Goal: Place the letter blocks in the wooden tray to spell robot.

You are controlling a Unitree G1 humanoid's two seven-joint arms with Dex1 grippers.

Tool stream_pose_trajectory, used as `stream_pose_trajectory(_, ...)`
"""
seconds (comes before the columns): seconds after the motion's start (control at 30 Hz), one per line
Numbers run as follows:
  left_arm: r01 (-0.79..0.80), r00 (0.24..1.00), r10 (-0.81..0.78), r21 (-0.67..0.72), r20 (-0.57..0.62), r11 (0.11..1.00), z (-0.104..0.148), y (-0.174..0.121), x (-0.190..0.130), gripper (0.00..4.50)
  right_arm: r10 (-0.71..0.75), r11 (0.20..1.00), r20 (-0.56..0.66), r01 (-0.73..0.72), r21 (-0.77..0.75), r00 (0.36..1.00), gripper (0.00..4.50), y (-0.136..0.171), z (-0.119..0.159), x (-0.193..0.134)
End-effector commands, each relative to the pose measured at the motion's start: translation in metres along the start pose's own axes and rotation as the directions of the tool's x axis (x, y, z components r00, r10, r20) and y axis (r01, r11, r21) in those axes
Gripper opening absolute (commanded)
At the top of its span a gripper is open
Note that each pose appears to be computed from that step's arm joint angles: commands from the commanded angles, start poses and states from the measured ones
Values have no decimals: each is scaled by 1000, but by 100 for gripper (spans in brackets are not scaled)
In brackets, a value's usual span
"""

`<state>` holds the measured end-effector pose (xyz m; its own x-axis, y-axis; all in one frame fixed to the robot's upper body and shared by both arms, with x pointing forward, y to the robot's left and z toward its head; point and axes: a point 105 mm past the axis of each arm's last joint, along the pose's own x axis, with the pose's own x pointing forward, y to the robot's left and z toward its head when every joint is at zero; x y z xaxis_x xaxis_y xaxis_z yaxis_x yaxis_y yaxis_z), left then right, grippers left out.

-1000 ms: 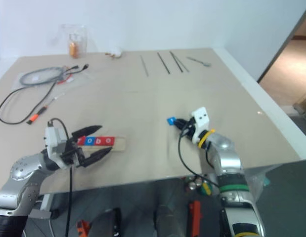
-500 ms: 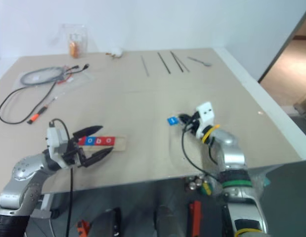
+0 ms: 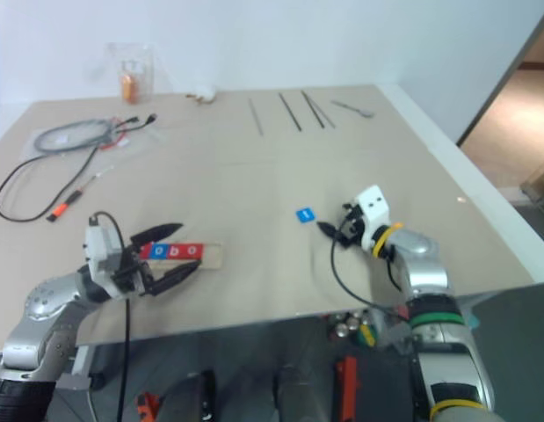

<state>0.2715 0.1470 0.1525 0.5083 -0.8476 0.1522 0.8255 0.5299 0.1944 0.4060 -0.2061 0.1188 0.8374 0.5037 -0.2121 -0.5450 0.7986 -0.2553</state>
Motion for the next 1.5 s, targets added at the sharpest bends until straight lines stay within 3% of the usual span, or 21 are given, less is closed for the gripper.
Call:
stream_pose_trajectory(0.03,4,1000,-5,33,13,999,7,1,0,450,-87,994,67,91,-58,994,436,-18,25,3)
stream_pose_trajectory(0.17,-1,1000,0,32,13,999,7,1,-1,450,-75,996,107,80,-44,991,436,-17,34,6)
stream_pose_trajectory(0.57,-17,1000,16,36,14,999,8,1,-2,450,8,982,27,-3,-189,1000,436,4,20,13)
stream_pose_trajectory(0.77,-26,1000,25,37,17,999,7,1,-2,450,213,949,13,-203,-243,977,436,44,28,9)
stream_pose_trajectory(0.93,-27,999,27,33,21,999,6,1,-2,450,280,919,-6,-269,-289,960,436,57,40,1)
stream_pose_trajectory(1.1,-27,999,26,29,23,999,5,0,-1,450,265,937,55,-244,-252,963,436,55,55,3)
stream_pose_trajectory(1.5,-24,1000,23,26,19,999,3,0,-2,450,274,958,67,-266,-109,959,436,55,45,3)
